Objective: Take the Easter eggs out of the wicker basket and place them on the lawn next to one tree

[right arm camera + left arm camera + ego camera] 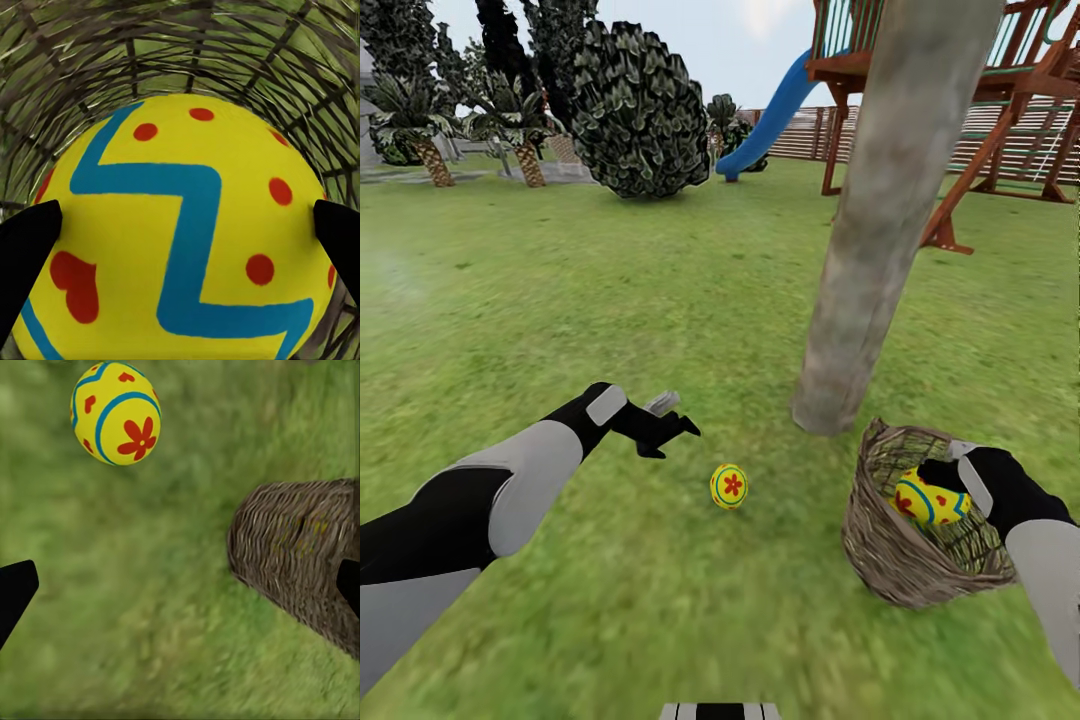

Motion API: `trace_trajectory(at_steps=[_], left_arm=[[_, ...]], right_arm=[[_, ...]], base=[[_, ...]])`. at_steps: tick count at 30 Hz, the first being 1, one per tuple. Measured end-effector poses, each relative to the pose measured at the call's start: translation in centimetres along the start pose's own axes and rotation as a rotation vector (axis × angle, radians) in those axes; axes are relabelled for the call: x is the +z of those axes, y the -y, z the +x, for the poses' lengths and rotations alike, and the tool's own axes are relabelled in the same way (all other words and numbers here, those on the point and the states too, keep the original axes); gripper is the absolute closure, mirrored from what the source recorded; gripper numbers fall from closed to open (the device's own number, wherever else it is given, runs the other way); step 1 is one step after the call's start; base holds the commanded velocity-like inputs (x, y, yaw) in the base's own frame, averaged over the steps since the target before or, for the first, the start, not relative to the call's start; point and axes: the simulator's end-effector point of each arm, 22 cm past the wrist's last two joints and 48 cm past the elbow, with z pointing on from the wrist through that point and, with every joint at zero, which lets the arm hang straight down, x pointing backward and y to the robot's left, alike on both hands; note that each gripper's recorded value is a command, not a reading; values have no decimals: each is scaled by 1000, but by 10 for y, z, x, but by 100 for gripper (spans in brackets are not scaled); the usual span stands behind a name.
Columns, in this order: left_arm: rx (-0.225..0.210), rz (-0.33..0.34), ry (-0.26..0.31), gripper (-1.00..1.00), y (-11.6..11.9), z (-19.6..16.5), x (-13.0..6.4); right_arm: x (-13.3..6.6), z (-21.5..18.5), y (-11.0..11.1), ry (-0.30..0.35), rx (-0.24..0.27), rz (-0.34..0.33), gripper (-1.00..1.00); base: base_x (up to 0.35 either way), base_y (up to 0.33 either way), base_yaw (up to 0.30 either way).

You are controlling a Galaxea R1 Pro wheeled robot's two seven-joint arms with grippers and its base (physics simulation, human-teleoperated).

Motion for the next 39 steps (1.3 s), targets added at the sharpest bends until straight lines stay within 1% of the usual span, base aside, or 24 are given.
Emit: trace_trajectory(at_steps=[3, 5, 7, 8, 10, 11, 17, 21, 22, 23, 24, 25, 26, 28, 29, 30, 31, 32, 33, 34, 35, 36, 37, 39], left_arm=[[2, 2, 18, -100, 3, -3, -6], [1, -1, 52, -100, 1, -11, -13], [-4, -12, 77, -100, -8, -20, -24], [-6, -12, 90, -100, -10, -24, -28], [-7, -7, 140, -100, -9, -35, -36], [-5, -5, 152, -100, -7, -38, -39], [3, 1, 185, -100, 0, -44, -56], [10, 6, 214, -100, 6, -49, -66], [12, 7, 230, -100, 8, -52, -70], [15, 4, 240, -100, 8, -54, -72], [14, 2, 249, -100, 7, -56, -77], [10, -4, 267, -100, 2, -60, -81], [5, -9, 299, -100, -3, -67, -86], [-5, -23, 369, -100, -15, -83, -102], [-9, -27, 389, -100, -19, -88, -108], [-13, -31, 397, -100, -23, -91, -110], [-16, -32, 401, -100, -25, -92, -111], [-19, -37, 405, -100, -29, -93, -112], [-27, -46, 403, -100, -36, -93, -113], [-35, -54, 400, -100, -43, -92, -113], [-43, -61, 402, -100, -50, -93, -116], [-51, -70, 408, -100, -59, -95, -120], [-62, -86, 419, -100, -73, -100, -128], [-98, -126, 455, -100, -113, -112, -154]], right_arm=[[-9, -12, 0, 28, 4, -6, 100], [-16, -23, -1, 53, 6, -12, 100], [-21, -28, -6, 66, 7, -31, 100], [-24, -30, -6, 71, 8, -33, 100], [-31, -39, -7, 91, 9, -37, 100], [-34, -43, -7, 100, 10, -39, 100], [-57, -71, -8, 168, 15, -49, 100], [-83, -102, -9, 249, 16, -59, 100], [-99, -121, -12, 298, 14, -65, 100], [-134, -157, -26, 405, 10, -92, 100], [-163, -182, -33, 486, 6, -108, 100], [-186, -199, -42, 546, 4, -125, 100], [-210, -213, -58, 605, 4, -151, 100], [-257, -232, -89, 705, 20, -194, 100], [-277, -239, -95, 748, 35, -194, 100], [-291, -244, -98, 778, 48, -186, 100], [-304, -247, -108, 804, 57, -197, 100], [-322, -246, -141, 830, 60, -251, 100], [-341, -238, -191, 838, 51, -331, 100], [-349, -230, -221, 832, 44, -383, 100], [-351, -220, -243, 819, 34, -417, 100], [-348, -206, -260, 798, 24, -442, 100], [-342, -193, -272, 777, 17, -460, 100], [-328, -165, -290, 734, -8, -486, 100]], base=[[-133, 0, 0], [-172, 0, 0], [-205, 1, 0], [-146, 0, 0], [-199, 0, 0], [-204, 0, 0], [-69, 0, 0], [-2, 0, 0], [0, 0, 0], [0, 0, 0], [0, 0, 0], [0, 0, 0], [0, 0, 0], [0, 0, 0], [0, 0, 0], [0, 0, 0], [0, 0, 0], [0, 0, 0], [0, 0, 0], [0, 0, 0], [0, 0, 0], [0, 0, 0], [0, 0, 0], [0, 117, 0]])
